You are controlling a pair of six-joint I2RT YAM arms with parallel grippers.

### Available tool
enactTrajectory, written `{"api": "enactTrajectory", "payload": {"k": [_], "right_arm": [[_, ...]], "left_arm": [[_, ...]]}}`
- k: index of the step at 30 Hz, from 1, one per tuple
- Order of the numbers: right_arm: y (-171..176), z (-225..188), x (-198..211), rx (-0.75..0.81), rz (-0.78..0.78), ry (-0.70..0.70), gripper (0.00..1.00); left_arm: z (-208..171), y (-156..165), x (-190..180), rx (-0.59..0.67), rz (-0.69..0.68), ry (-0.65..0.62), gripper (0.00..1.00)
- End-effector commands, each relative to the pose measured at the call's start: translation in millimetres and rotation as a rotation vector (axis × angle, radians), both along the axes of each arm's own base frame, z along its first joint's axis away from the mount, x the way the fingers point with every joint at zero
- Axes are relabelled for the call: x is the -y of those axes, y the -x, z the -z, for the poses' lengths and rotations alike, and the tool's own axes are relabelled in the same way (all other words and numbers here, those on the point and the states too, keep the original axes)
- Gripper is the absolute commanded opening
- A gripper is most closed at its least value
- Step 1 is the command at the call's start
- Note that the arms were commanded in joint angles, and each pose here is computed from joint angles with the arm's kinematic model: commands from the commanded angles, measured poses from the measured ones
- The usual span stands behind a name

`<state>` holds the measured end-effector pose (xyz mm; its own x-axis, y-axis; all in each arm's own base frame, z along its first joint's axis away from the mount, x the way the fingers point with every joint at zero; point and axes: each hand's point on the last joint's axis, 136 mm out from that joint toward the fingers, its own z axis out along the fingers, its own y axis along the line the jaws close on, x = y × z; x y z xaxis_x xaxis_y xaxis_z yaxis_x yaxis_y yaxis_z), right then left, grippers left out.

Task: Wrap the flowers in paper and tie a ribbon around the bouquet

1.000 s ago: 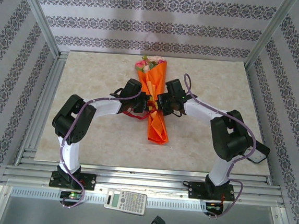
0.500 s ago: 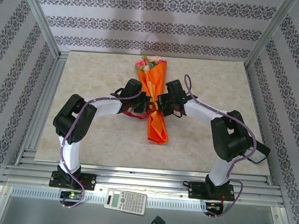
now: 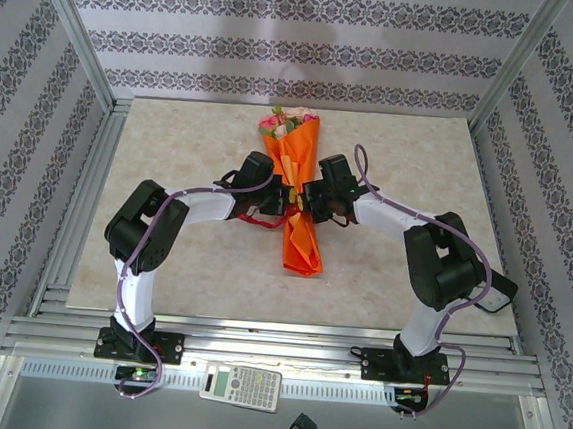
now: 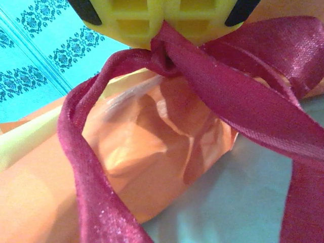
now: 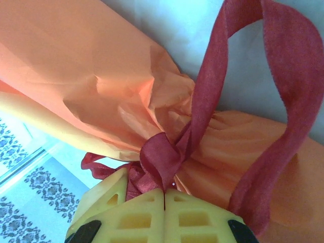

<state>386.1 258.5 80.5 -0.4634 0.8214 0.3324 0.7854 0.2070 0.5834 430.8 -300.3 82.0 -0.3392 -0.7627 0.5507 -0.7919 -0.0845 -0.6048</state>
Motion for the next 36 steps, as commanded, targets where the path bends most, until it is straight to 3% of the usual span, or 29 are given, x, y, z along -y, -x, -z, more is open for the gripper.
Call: {"api": "enactTrajectory", "payload": {"k": [1,10,17,23,31,36], "right_arm": [[7.5,-7.2,-3.9,-0.004,-0.002,-0.036,0.0],[3.9,-10.4,-4.0,0.008,0.004,-0.044,0.0],[4.3,-10.6,-6.6,0.012,-0.004,-0.057,0.0],[8.9,-10.1,-5.3,0.007,-0.009,-0.059,0.0],[18.2,-0.8,0.4,-0.018,-0.008,-0.049,0.0],[20.6,4.8,2.8,-0.036,0.0,-0.046,0.0]], "left_arm": [[4.5,-0.5,1.1,0.026,-0.019,0.002,0.01],[11.7,5.4,5.2,0.007,-0.002,0.021,0.24],[9.2,0.4,9.8,0.018,0.001,0.032,0.28],[12.1,1.3,10.3,0.015,0.003,0.033,0.25],[9.9,-2.8,7.1,0.055,-0.016,0.03,0.01],[0.7,-10.9,4.8,0.147,-0.039,0.04,0.0]]}}
